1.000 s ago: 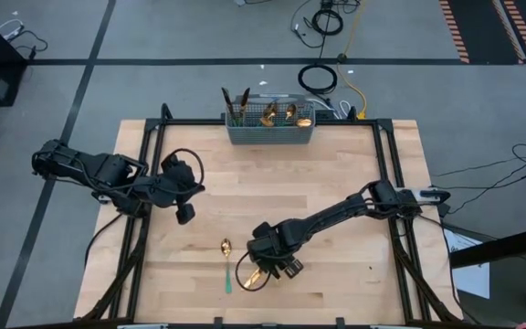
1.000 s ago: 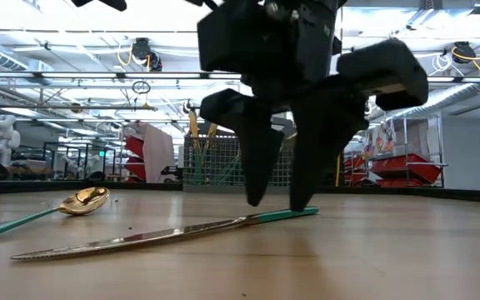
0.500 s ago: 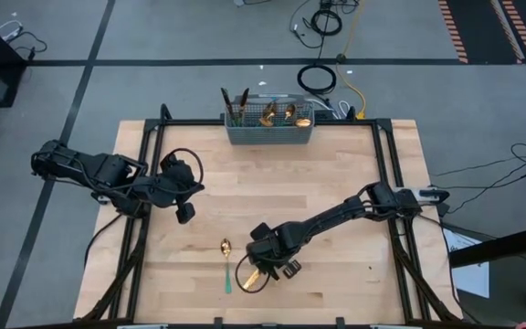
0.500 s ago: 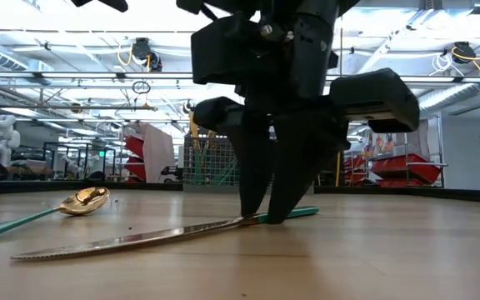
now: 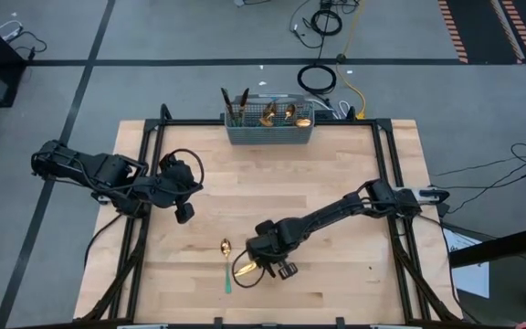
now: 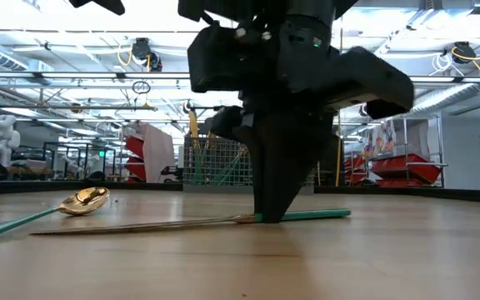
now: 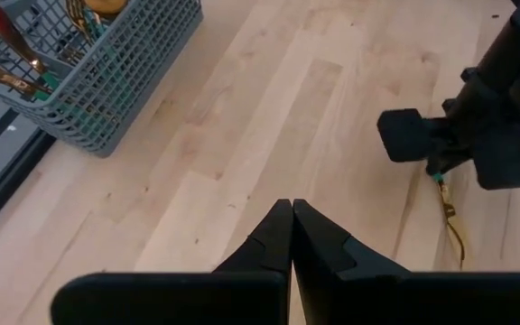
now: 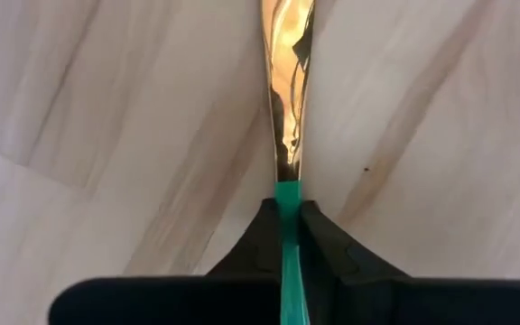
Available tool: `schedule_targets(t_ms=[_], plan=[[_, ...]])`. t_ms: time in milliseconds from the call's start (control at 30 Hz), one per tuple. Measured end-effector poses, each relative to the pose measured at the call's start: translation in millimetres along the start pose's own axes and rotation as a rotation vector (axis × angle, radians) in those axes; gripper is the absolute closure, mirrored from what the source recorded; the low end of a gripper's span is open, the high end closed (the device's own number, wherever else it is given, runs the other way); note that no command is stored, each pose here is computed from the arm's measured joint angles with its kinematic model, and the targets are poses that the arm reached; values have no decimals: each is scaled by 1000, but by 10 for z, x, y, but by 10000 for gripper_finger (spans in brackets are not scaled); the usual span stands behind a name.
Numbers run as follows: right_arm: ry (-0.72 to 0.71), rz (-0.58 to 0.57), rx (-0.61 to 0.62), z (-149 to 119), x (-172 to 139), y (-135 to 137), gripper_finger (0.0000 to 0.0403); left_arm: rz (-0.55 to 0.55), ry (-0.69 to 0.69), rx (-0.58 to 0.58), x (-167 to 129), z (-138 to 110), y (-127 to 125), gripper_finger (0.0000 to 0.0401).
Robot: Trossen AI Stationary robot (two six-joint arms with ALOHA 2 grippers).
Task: Sort silverware
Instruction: Put the green knife into the gray silverware organizer
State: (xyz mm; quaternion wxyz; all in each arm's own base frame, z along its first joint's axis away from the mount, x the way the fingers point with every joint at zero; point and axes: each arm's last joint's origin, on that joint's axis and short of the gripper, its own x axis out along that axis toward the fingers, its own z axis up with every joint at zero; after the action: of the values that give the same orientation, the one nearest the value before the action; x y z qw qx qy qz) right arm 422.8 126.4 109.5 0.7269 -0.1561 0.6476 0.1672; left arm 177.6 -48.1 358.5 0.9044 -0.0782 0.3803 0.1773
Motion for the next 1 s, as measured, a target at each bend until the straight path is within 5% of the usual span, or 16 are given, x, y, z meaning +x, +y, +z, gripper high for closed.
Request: schedule_targets(t_ms=[400,800,1000], plan=[[-4,66,257,-173,-58,-604,403,7,14,16,0,-14,8,390],[-43,-208,408,-333,-465,-1140,402,5,14,35,0,-13,7,390],[-216,-265,503,-353,-839,-1346,400,5,13,40,0,-12,7,390]])
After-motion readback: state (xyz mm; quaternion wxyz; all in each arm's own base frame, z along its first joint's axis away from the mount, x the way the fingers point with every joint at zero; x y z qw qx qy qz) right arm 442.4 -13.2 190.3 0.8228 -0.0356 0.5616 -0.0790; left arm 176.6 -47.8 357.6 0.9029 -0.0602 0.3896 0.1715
